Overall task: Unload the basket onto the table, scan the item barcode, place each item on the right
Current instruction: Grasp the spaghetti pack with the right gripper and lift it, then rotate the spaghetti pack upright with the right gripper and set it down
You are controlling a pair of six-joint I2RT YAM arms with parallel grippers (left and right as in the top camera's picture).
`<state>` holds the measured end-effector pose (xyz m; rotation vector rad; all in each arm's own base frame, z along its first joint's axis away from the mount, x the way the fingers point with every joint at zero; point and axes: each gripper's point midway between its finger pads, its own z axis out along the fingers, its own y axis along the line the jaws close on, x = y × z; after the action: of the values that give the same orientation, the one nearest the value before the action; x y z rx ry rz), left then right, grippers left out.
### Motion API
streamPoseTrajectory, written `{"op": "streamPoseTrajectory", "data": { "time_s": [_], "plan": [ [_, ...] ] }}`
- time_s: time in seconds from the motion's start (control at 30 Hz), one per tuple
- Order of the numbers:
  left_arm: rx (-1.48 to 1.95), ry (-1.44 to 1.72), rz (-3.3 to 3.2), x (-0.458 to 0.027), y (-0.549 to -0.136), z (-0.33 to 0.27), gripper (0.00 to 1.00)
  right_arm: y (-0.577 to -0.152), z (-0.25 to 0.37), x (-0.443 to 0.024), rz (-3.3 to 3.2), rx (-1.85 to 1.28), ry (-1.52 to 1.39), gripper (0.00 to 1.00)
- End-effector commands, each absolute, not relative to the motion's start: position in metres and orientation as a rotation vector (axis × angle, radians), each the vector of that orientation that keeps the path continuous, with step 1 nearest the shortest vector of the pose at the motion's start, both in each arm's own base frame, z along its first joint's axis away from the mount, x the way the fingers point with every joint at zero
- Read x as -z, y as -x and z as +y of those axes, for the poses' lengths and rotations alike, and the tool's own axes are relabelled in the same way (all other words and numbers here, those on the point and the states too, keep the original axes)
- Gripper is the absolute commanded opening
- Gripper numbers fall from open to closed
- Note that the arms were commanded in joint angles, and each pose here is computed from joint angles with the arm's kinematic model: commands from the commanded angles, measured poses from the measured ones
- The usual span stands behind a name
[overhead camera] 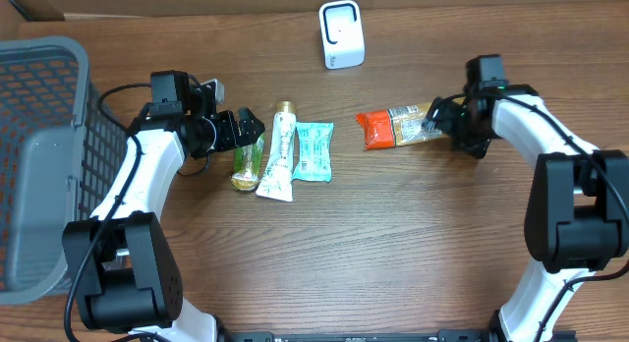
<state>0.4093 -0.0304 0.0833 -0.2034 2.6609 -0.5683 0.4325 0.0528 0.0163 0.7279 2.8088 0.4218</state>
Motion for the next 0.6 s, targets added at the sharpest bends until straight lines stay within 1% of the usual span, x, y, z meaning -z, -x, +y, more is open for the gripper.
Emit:
{"op": "streamPoseTrajectory", "data": {
  "time_s": [0.0, 0.1, 0.2, 0.23, 0.33, 0.4, 0.43, 0.5, 0.57],
  "plan": [
    [0.562, 0.194, 2.647, -0.087, -0.413, -0.028, 1.00, -0.437, 0.065, -0.006, 2.768, -0.550, -0.914, 0.95],
    [0.562, 0.193, 2.647, -0.087, -0.413, -0.028, 1.00, -0.447, 0.056, -0.004, 2.703, -0.483, -1.002, 0.94],
    [0.562, 0.193, 2.647, -0.087, -0.413, -0.028, 0.99, -0.446, 0.043, 0.005, 2.660, -0.384, -1.128, 0.93],
    [0.562, 0.194, 2.647, -0.087, -0.413, -0.028, 1.00, -0.444, 0.040, 0.008, 2.656, -0.360, -1.155, 0.91],
    [0.562, 0.194, 2.647, -0.087, -0.413, -0.028, 1.00, -0.442, 0.036, 0.017, 2.660, -0.318, -1.180, 0.79],
    [0.562, 0.194, 2.647, -0.087, -0.413, -0.028, 1.00, -0.440, 0.036, 0.020, 2.673, -0.306, -1.179, 0.67],
    [0.562, 0.194, 2.647, -0.087, -0.413, -0.028, 0.99, -0.439, 0.036, 0.021, 2.685, -0.302, -1.156, 0.57],
    [0.562, 0.194, 2.647, -0.087, -0.413, -0.028, 1.00, -0.439, 0.036, 0.020, 2.710, -0.294, -1.088, 0.51],
    [0.562, 0.193, 2.647, -0.087, -0.413, -0.028, 1.00, -0.438, 0.036, 0.020, 2.737, -0.289, -1.011, 0.49]
  ]
}}
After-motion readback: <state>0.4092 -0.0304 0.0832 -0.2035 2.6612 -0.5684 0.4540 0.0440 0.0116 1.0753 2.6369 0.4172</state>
